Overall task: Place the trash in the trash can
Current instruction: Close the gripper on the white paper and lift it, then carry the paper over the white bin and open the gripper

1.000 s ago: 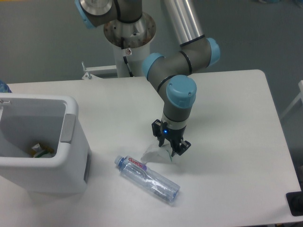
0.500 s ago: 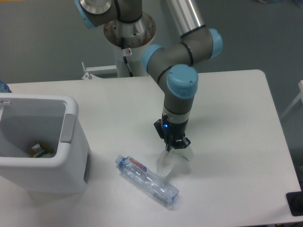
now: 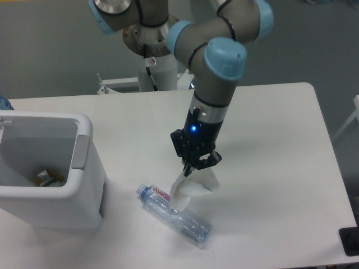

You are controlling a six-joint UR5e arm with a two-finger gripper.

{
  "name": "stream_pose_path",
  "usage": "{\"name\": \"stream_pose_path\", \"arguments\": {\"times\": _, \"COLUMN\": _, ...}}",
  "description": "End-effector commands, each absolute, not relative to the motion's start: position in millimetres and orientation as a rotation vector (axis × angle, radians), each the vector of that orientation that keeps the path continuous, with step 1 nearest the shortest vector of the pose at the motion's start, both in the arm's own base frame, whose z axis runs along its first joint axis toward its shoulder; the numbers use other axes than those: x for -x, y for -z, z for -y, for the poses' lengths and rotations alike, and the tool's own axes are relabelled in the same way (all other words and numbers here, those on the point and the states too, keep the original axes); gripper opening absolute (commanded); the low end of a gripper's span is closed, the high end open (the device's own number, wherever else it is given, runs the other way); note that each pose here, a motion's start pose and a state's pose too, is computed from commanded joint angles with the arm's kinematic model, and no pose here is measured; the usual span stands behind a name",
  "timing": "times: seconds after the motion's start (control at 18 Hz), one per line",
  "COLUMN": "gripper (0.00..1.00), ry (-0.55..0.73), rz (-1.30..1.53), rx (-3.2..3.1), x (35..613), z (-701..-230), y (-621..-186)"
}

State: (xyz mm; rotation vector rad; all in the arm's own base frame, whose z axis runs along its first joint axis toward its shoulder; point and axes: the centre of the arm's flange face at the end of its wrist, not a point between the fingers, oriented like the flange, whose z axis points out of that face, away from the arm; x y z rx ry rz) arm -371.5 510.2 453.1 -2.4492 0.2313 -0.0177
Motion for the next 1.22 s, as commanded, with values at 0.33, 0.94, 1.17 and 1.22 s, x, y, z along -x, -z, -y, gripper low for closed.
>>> {"name": "stream_pose_path", "arguments": {"times": 0.33, "gripper": 0.0, "ry": 0.078, "rz": -0.16, "rx": 2.322, "x": 351, "z": -518, "y": -506}}
{"name": "stream_pose_path", "arguments": {"times": 0.94, "gripper": 0.0, "ry": 0.21, "rz": -0.281, "rx": 2.265, "x": 195, "z": -551, "y": -556}}
{"name": "stream_pose_path", "arguments": {"times": 1.17, "gripper": 0.17, "ry": 0.271, "rz": -0.347, "rx": 2.28, "x": 152, "z": -552, "y": -536}}
{"name": "stream_pose_path", "arguments": {"times": 1.22, "gripper": 0.46, "ry": 0.288, "rz": -0.359, "rx": 2.287, "x": 146, "z": -553, "y": -529}}
